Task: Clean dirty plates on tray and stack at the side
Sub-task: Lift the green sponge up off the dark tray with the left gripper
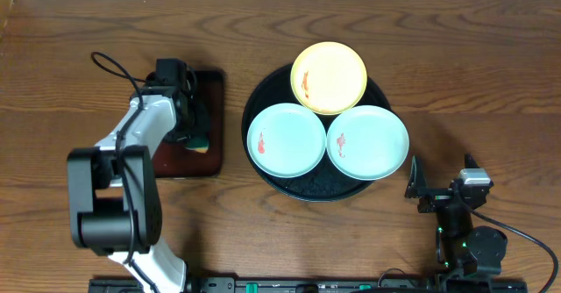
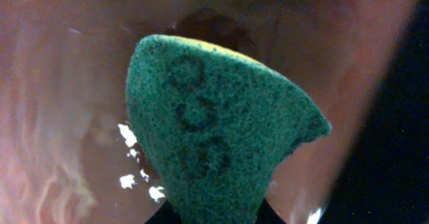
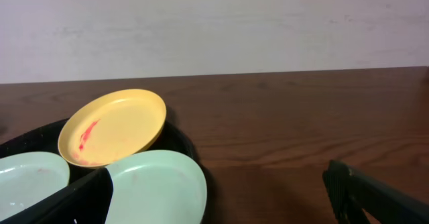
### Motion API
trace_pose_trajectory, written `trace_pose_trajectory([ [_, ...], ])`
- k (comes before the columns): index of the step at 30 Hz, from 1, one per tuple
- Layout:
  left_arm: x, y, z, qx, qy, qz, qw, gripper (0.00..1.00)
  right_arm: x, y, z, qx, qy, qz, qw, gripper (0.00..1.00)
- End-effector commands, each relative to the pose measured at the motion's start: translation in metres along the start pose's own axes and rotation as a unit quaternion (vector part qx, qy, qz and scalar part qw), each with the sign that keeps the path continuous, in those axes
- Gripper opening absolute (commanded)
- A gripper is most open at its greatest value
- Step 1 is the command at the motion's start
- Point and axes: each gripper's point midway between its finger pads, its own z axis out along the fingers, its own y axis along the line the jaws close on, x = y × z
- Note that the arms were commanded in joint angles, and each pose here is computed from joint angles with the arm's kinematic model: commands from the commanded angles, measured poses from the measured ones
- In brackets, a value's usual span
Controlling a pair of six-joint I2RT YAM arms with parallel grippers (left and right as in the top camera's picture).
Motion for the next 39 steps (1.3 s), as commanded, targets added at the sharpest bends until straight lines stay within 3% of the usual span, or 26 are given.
trace_pose_trajectory([
  [1, -0.019, -0.006, -0.043, 0.013, -0.06, 0.005, 0.998, 0.08, 0.0, -0.003, 0.0, 0.007, 0.0, -0.005, 1.0, 0.99],
  [15, -0.047, -0.014, -0.154, 0.049, -0.219, -0.003, 0.975, 0.07, 0.0, -0.003, 0.0, 0.007, 0.0, -0.006, 1.0, 0.99],
  [19, -0.058, 0.014, -0.133, -0.029, -0.243, -0.022, 0.969, 0.07, 0.0, -0.003, 0.0, 0.007, 0.0, -0.006, 1.0, 0.99],
  [24, -0.057, 0.018, -0.072, -0.038, -0.211, -0.049, 0.975, 0.07, 0.0, -0.003, 0.0, 0.007, 0.0, -0.005, 1.0, 0.99],
  [28, -0.06, 0.017, -0.065, -0.037, -0.211, -0.052, 0.975, 0.08, 0.0, -0.003, 0.0, 0.007, 0.0, -0.006, 1.0, 0.99],
  [39, -0.083, 0.004, -0.204, 0.029, -0.381, -0.061, 0.922, 0.07, 0.0, -0.003, 0.0, 0.007, 0.0, -0.006, 1.0, 0.99],
])
